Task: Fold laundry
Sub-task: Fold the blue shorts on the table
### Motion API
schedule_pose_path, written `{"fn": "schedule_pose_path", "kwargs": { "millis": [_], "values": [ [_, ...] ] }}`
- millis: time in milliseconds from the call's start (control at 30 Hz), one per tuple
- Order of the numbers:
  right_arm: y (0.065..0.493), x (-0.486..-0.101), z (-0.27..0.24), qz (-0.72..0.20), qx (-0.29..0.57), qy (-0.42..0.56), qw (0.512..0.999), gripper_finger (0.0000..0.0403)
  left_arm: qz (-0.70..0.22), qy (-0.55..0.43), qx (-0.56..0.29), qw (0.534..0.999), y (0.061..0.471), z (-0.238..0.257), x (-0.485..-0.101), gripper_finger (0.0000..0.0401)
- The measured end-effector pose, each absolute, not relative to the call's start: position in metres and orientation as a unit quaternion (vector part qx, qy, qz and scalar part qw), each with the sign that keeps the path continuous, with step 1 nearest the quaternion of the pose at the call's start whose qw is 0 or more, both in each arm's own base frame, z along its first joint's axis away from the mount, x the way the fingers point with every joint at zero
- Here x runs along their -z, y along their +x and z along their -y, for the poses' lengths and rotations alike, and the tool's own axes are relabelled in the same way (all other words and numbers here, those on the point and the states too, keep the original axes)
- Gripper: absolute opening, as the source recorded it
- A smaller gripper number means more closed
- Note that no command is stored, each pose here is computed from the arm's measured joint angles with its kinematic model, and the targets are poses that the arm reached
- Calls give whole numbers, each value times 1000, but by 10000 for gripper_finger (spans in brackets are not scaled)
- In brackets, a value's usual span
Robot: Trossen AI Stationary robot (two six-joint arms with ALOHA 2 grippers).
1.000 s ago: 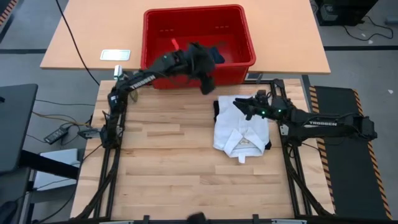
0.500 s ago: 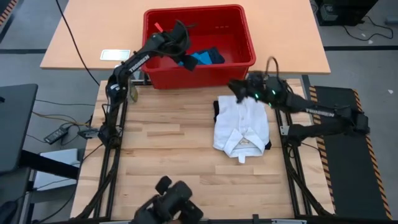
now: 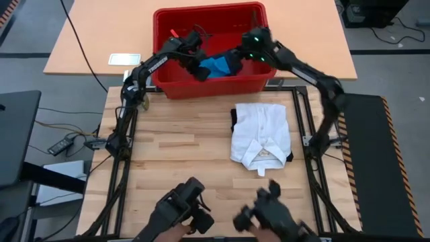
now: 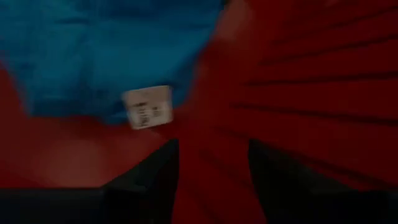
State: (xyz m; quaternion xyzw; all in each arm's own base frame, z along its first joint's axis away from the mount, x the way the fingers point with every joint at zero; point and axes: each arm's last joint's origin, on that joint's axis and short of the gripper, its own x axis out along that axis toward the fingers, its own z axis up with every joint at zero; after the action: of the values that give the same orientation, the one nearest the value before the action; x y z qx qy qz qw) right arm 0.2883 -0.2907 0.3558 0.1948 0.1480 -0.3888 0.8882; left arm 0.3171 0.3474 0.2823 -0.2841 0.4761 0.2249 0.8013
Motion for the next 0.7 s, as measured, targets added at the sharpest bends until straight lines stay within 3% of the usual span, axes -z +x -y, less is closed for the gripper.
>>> {"fn": "schedule_pose_path", "kwargs": {
  "millis": [133,300,700],
  "values": [
    [304,-328,336,-245,393,188,866,194,-469,-279,-223,808,317,-360,-270,192],
    [322,-286,376,-304,328,171,878,212,-462,-260,-242,812,312,-372,-265,192],
    [336,-218,420,-336,323,202,861,348,-482,-264,-237,801,304,-375,-261,192]
  ]
}}
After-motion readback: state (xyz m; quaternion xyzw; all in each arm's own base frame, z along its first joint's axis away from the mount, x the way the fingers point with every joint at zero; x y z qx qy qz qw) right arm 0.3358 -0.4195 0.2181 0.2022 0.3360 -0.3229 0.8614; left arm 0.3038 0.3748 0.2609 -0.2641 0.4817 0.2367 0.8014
